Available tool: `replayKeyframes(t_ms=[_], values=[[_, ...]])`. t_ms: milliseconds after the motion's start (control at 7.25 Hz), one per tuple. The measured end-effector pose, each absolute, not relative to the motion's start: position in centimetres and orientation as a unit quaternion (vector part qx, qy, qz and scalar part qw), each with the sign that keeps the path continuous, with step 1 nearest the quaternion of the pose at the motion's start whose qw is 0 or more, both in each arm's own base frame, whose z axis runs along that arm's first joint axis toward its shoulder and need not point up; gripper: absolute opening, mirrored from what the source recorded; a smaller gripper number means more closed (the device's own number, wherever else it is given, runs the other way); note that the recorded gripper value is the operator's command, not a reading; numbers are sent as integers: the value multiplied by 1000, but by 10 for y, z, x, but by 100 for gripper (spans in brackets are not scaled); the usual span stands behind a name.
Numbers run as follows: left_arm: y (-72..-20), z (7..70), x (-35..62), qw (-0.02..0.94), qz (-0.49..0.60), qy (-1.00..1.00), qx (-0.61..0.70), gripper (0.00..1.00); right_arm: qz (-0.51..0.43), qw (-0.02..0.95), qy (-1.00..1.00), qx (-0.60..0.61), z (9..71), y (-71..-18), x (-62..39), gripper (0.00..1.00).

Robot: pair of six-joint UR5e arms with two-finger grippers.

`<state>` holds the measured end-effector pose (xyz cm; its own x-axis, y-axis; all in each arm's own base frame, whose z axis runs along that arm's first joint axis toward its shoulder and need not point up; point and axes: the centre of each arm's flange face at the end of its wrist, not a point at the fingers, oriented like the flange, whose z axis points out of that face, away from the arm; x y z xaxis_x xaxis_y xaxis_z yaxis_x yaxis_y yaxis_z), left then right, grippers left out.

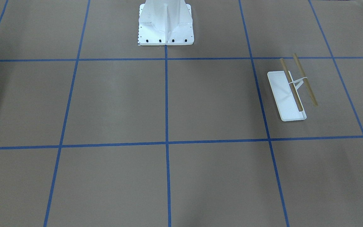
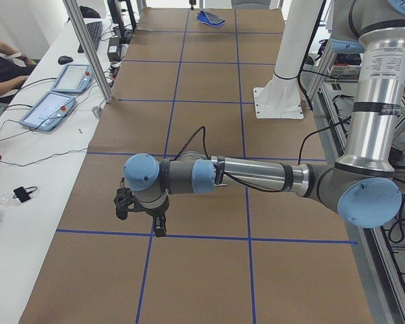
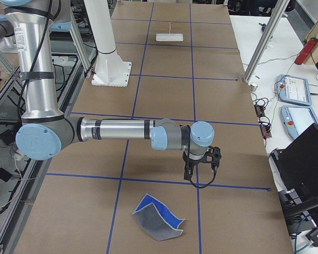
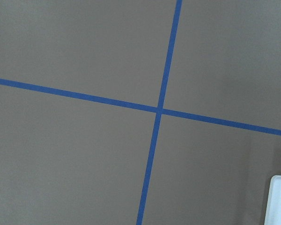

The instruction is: Hang towel on rack

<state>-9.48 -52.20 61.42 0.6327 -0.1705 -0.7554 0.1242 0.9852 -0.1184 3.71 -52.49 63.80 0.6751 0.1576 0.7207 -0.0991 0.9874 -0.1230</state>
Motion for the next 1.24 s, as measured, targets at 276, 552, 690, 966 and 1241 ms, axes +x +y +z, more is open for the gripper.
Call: replayKeyframes(t_ms=[276, 552, 690, 966, 1241], values=[[-523, 613, -95, 903, -81, 421, -26, 99, 69, 914, -397, -35, 637, -526, 37, 100], [-524, 611, -95, 903, -81, 421, -26, 99, 69, 914, -398, -34, 635, -527, 37, 100], [-524, 611, -95, 903, -81, 421, -25, 99, 68, 914, -397, -33, 634, -528, 37, 100], [-524, 612, -95, 903, -81, 421, -26, 99, 68, 915, -397, -31, 632, -528, 37, 100], [-523, 613, -95, 904, -78, 421, -19, 99, 67, 915, -398, -30, 631, -529, 37, 100]])
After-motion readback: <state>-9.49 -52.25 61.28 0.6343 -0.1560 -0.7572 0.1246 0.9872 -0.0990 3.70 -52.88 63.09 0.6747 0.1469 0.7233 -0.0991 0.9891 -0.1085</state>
